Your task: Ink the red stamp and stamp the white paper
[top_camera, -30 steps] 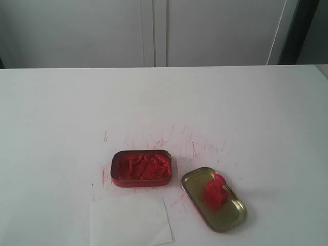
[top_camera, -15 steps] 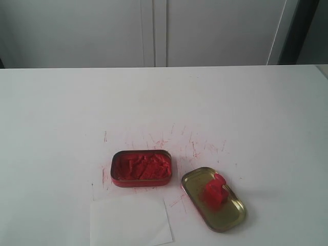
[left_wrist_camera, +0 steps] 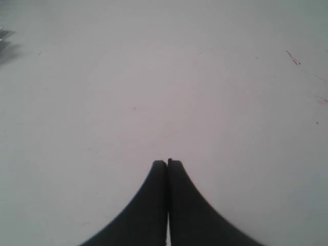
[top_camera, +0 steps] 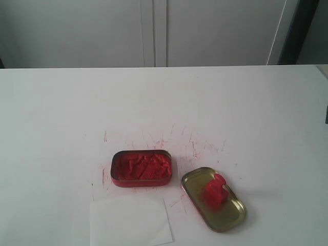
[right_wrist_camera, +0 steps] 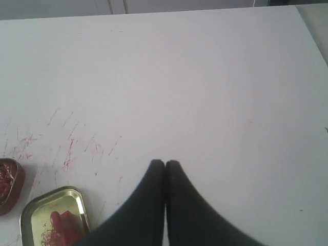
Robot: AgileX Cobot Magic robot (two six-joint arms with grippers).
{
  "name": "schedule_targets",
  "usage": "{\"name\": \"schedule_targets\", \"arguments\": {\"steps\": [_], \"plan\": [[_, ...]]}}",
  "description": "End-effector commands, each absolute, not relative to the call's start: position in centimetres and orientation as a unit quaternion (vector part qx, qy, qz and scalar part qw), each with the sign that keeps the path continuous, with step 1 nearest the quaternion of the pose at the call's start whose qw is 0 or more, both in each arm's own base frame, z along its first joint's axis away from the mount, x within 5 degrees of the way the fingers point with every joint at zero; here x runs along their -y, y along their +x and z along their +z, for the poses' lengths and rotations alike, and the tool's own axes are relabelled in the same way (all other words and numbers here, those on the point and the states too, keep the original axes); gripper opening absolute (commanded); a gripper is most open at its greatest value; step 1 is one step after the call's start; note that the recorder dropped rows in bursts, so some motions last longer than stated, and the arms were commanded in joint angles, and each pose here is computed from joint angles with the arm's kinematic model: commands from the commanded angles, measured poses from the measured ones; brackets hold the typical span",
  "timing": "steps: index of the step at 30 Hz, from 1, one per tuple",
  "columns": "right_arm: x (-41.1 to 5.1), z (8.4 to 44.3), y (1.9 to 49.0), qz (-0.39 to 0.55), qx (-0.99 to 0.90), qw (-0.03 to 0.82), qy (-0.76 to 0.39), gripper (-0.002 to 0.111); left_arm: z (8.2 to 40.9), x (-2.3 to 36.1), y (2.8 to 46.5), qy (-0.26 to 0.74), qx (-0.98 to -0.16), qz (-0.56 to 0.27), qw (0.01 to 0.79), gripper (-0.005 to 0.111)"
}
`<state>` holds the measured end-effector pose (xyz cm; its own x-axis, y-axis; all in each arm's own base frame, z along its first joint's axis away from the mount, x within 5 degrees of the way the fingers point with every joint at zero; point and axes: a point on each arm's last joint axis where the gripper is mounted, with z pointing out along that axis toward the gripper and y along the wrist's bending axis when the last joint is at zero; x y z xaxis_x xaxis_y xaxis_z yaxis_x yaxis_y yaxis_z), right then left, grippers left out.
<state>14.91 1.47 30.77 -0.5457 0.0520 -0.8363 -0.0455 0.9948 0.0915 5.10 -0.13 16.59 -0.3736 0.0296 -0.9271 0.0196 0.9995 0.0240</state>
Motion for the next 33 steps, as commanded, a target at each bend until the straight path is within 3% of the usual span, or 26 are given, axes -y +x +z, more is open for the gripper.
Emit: {"name": "schedule_targets", "arguments": {"steps": [1, 19, 33], "plan": [[-1.6, 30.9, 15.7, 0.051, -0.895, 0.443, 0.004, 0.000, 16.4, 0.1, 5.1, 0.013, -0.829, 0.004, 0.559, 0.000], [-2.3, 30.7, 19.9, 0.065, -0.947, 0.315, 0.015, 0.000, 16.4, 0.1, 5.1, 0.013, -0.829, 0.004, 0.559, 0.000], [-6.1, 28.9, 22.9, 0.080, -0.961, 0.257, -0.063, 0.000, 16.4, 0.1, 5.1, 0.013, -0.829, 0.004, 0.559, 0.000]]}}
